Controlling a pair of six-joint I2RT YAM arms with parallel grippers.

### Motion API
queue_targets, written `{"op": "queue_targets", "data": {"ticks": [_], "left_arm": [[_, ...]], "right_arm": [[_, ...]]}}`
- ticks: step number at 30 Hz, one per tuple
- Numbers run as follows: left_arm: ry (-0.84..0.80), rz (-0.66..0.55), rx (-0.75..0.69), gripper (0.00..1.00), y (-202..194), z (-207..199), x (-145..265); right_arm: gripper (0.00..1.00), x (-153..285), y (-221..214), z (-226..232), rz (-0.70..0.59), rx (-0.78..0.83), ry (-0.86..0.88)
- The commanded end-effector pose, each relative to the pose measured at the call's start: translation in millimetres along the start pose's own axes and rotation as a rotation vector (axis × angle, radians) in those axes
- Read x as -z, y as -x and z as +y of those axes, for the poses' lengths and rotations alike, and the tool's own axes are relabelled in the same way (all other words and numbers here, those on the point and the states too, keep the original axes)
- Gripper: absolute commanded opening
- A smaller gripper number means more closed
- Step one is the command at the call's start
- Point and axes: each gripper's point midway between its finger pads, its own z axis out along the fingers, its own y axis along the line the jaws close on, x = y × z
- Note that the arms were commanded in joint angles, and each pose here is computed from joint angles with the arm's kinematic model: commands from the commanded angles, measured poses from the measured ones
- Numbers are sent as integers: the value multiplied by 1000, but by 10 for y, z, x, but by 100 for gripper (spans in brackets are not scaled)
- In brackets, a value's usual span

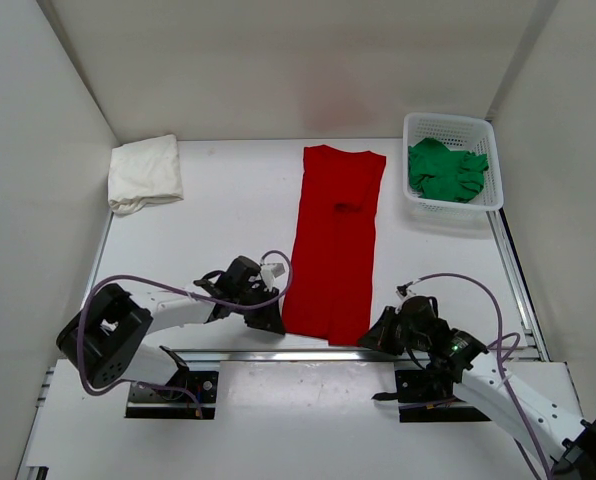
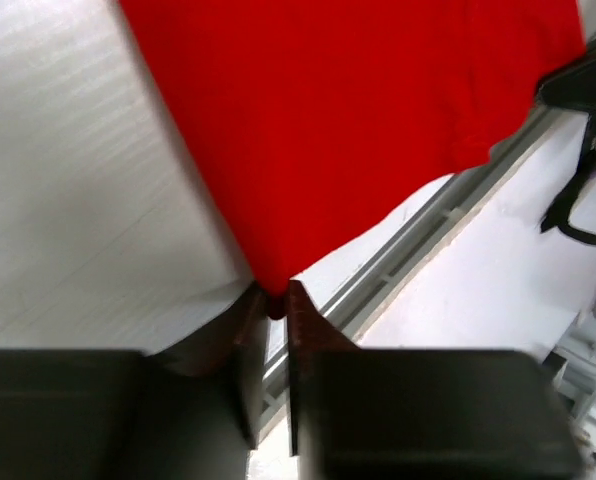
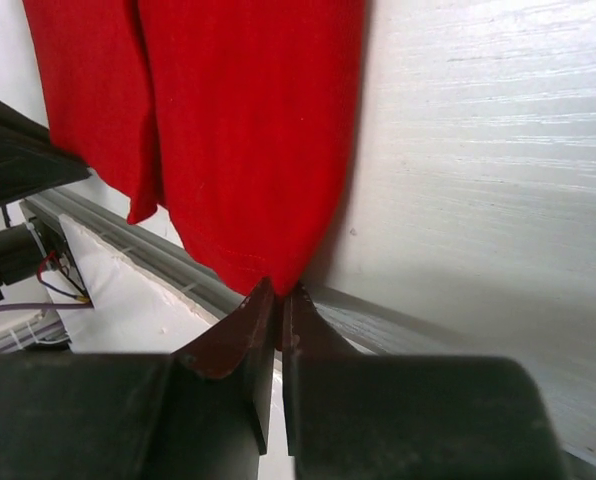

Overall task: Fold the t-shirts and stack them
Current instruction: Rotate the tshirt 90 degrees, then grab the bottom of the folded rectangular tshirt with both arms, then fold the folded rectangular tshirt in 1/3 of the way

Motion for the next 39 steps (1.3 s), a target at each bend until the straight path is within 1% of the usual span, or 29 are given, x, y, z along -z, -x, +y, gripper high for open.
{"op": "queue_targets", "data": {"ticks": [1, 2, 3, 4, 5, 7, 8, 9, 10, 12, 13, 14, 15, 16, 17, 19, 21, 22, 23, 24, 25, 26, 27, 29, 30, 32, 33, 35, 39], "left_arm": [[13, 60, 32, 21, -212, 77, -16], [11, 38, 34, 11, -168, 57, -5], [4, 19, 25, 9, -124, 19, 21], [12, 11, 30, 3, -122, 29, 31], [11, -2, 36, 1, -108, 13, 74], [6, -30, 23, 0, -53, -76, 164], [19, -61, 6, 0, 46, -135, 227], [22, -91, -10, 0, 175, -225, 301], [23, -116, -13, 0, 272, -270, 356], [-23, -226, 2, 0, 733, -439, 496], [-52, -261, 22, 0, 902, -487, 506], [-91, -291, 39, 0, 1070, -569, 574], [-96, -330, 46, 0, 1286, -584, 587], [-78, -366, 59, 0, 1507, -576, 608], [-80, -376, 59, 0, 1592, -588, 592], [-78, -413, 67, 0, 1950, -639, 558], [-54, -434, 84, 0, 2207, -567, 497], [-29, -451, 95, 0, 2370, -482, 453], [-13, -457, 115, 0, 2435, -427, 428], [-15, -470, 134, 0, 2569, -358, 398], [-10, -492, 146, 0, 2700, -306, 396], [2, -501, 155, 0, 2812, -252, 351], [23, -498, 177, 0, 2838, -138, 319], [50, -504, 189, 0, 3029, -16, 263], [71, -517, 204, 0, 3094, 86, 294], [71, -526, 203, 0, 3234, 166, 224], [78, -508, 213, 0, 3232, 251, 137], [78, -514, 200, 0, 3412, 282, 114], [44, -456, 191, 8, 3481, 336, -142]], "right_arm": [[0, -4, 29, 31, -13, -8, 29], [0, 0, 13, 33, -7, -6, 31], [0, 8, 5, 40, -3, -3, 32], [0, 11, -17, 32, 4, -6, 28], [0, 31, -40, 93, 16, -7, 41], [0, 113, -46, 239, 20, 37, 63], [1, 136, -8, 252, 1, 42, 47], [0, 199, 70, 373, -25, 86, 61], [0, 258, 226, 430, -74, 112, 47], [0, 290, 434, 511, -82, 156, 55], [0, 324, 674, 499, -132, 158, 57], [0, 327, 722, 604, -98, 215, 132], [0, 342, 928, 605, -134, 180, 164], [0, 357, 1152, 545, -186, 181, 143], [0, 399, 1321, 558, -223, 211, 125], [0, 374, 1634, 517, -247, 215, 76], [0, 398, 2004, 676, -304, 258, 74], [0, 331, 2114, 646, -304, 252, 59], [0, 354, 2261, 728, -326, 267, 71], [0, 295, 2373, 761, -317, 256, 94], [0, 272, 2550, 771, -341, 254, 104], [0, 177, 2595, 691, -324, 231, 91], [0, 192, 2741, 778, -350, 247, 106], [0, 17, 2872, 612, -312, 201, 80], [0, 47, 3024, 703, -340, 222, 110], [0, -118, 3137, 643, -324, 209, 102], [0, -132, 3224, 618, -334, 214, 91], [0, -268, 3292, 555, -310, 204, 71], [0, -417, 3425, 393, -297, 185, 33]]}}
